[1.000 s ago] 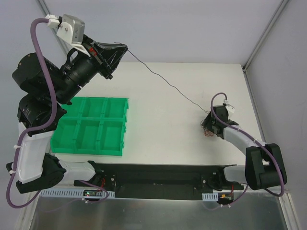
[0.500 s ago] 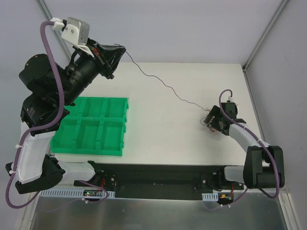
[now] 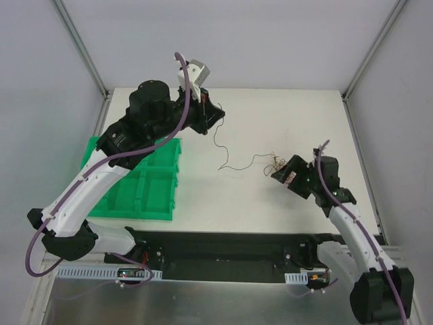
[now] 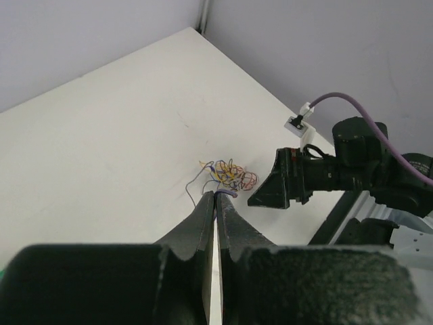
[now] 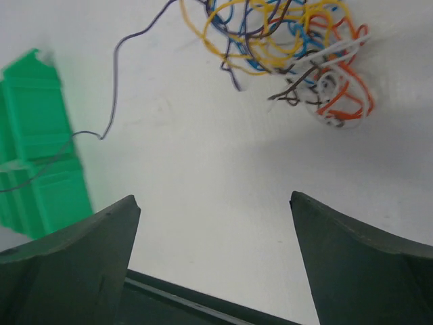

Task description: Untangle the cables

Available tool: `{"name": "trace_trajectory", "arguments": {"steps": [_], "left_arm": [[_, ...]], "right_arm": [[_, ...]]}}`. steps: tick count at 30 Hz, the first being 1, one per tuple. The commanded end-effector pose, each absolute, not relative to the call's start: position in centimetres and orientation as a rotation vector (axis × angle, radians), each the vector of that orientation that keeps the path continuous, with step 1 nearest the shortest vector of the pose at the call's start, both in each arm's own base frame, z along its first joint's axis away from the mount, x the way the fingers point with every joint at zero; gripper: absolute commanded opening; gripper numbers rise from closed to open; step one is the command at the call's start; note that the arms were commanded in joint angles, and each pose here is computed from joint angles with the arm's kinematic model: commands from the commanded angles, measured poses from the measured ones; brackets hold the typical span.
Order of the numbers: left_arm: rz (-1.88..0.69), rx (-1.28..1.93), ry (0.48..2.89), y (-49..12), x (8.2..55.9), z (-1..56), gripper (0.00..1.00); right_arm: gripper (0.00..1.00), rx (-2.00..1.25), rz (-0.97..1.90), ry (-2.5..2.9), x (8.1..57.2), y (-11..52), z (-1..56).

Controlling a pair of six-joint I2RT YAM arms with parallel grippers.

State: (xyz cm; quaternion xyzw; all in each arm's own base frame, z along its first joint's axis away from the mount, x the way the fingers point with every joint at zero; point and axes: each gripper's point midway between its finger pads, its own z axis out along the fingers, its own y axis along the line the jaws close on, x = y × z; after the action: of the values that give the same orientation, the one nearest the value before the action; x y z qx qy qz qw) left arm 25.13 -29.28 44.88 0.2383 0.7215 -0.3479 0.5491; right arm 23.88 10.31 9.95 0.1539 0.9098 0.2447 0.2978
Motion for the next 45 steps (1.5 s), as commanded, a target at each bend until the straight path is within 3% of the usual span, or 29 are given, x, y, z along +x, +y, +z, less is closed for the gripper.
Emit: {"name": "trace_trajectory", "arguments": {"steps": [1,9,17,19,22,25,26,28,32,38,41,45], "left_arm": [[-0.956,0.563,1.563,-28.7,22.3,49.2,0.0],[-0.995,0.602,1.541,-27.5,20.0,48.9,0.0],[-1.059,0.647,1.495,-27.0,17.9,50.0,0.0],[-1.071,0.663,1.488,-26.8,17.2,50.0,0.0],[-1.068,0.671,1.498,-25.9,16.4,49.4,0.0],[-1.042,0.657,1.516,-24.7,15.8,48.2,0.0],[-1.021,0.641,1.525,-24.2,15.8,47.8,0.0],[-0.97,0.593,1.556,-23.0,16.2,46.4,0.0],[-0.902,0.513,1.631,-21.8,17.1,43.5,0.0],[-0.897,0.524,1.648,-22.4,17.6,43.2,0.0],[-0.9,0.534,1.648,-22.8,17.8,43.5,0.0],[-0.919,0.544,1.682,-23.7,18.1,42.4,0.0]], "right_arm": [[0.96,0.857,1.111,2.098,24.9,14.1,13.6],[0.97,1.144,1.178,1.844,30.1,16.1,16.1],[0.83,1.284,1.266,1.893,35.0,21.4,13.4],[0.73,1.295,1.275,1.878,36.2,21.8,13.2],[0.44,1.289,1.238,1.874,37.5,21.7,12.8],[0.25,1.245,1.253,1.89,39.2,21.3,13.5],[0.14,1.202,1.297,1.881,40.1,21.3,14.7],[0.06,1.059,1.386,1.877,41.1,21.0,18.7],[0.03,0.683,1.231,1.954,40.2,18.9,29.4],[0.01,0.395,1.039,1.777,33.0,15.8,41.6],[0.01,0.351,0.941,1.793,30.7,14.6,40.2],[0.01,0.482,0.895,2.031,29.8,13.7,25.7]]}}
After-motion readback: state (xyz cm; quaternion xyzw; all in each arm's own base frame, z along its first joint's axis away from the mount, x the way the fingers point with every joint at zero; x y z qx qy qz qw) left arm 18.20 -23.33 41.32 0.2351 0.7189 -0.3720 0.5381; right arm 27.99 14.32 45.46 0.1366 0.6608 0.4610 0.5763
